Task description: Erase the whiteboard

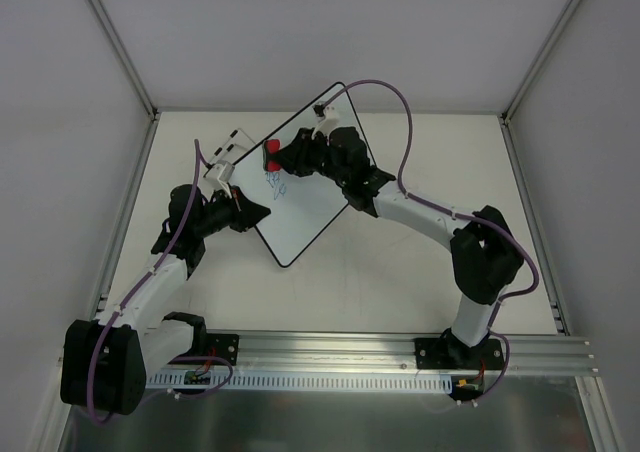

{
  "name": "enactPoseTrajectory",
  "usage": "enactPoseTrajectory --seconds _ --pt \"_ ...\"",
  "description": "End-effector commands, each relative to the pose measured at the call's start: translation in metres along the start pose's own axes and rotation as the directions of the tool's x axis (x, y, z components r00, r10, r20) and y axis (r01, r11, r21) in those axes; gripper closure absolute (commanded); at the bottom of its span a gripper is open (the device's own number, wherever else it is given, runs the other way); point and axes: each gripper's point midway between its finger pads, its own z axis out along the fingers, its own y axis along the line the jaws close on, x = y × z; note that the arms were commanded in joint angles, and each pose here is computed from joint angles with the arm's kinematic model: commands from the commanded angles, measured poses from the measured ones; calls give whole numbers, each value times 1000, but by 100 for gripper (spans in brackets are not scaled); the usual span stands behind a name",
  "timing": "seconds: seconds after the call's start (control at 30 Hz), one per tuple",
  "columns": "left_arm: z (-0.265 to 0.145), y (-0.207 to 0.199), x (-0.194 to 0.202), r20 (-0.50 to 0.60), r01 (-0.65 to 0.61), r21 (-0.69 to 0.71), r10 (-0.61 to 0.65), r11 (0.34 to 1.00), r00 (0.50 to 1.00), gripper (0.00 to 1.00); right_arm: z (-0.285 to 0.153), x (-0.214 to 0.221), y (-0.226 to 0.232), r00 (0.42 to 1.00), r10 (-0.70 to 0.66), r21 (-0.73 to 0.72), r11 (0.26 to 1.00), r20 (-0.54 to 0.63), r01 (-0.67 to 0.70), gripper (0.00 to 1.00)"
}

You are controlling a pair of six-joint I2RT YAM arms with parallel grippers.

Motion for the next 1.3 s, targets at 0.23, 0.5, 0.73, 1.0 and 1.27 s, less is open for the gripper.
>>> enactPoseTrajectory --seconds 0.23,0.5,0.73,1.0,1.27 --pt "-5 -37 24 -105 -52 176 72 983 992 100 -10 14 -34 1000 -10 90 996 -13 11 100" --pt "-4 -38 24 -109 -50 181 70 982 992 100 -56 38 -115 999 35 293 956 -26 -26 100" --pt "-4 -38 24 -112 -49 187 71 981 991 100 -55 51 -108 997 43 265 964 -69 -23 100" --pt "-4 -39 24 -115 -47 190 69 981 991 100 -21 28 -37 997 -43 118 992 -69 50 100" --pt "-3 -38 25 -115 -46 187 69 981 991 100 5 26 17 989 -125 22 992 -83 127 100"
